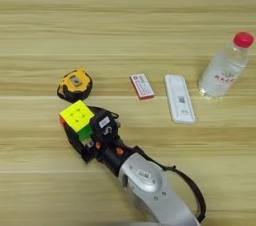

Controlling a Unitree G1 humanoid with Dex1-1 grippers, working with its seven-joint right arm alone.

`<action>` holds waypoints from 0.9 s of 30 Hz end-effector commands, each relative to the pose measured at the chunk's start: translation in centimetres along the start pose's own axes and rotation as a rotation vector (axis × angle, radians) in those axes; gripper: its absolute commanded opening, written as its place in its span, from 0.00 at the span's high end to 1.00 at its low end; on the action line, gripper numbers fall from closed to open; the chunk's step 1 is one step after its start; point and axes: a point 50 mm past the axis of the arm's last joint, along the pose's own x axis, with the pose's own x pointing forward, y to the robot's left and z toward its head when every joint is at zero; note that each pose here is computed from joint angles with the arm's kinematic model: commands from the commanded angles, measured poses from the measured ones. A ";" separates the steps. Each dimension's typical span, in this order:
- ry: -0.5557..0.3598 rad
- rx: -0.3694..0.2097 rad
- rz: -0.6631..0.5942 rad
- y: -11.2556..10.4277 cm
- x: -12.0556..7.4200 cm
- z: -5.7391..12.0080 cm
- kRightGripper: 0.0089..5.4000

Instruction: Move the objects on the table

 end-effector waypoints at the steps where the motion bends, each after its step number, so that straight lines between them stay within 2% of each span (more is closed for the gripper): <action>1: -0.080 -0.009 0.003 0.0 0.6 1.4 0.38; 4: -0.079 -0.011 0.000 -0.1 0.7 1.3 0.38; 19: -0.113 -0.050 -0.022 -0.3 0.6 1.9 0.10; 23: -0.160 -0.088 -0.039 -0.7 0.3 3.0 0.02; 27: -0.263 -0.133 -0.090 -1.8 -0.4 5.6 0.00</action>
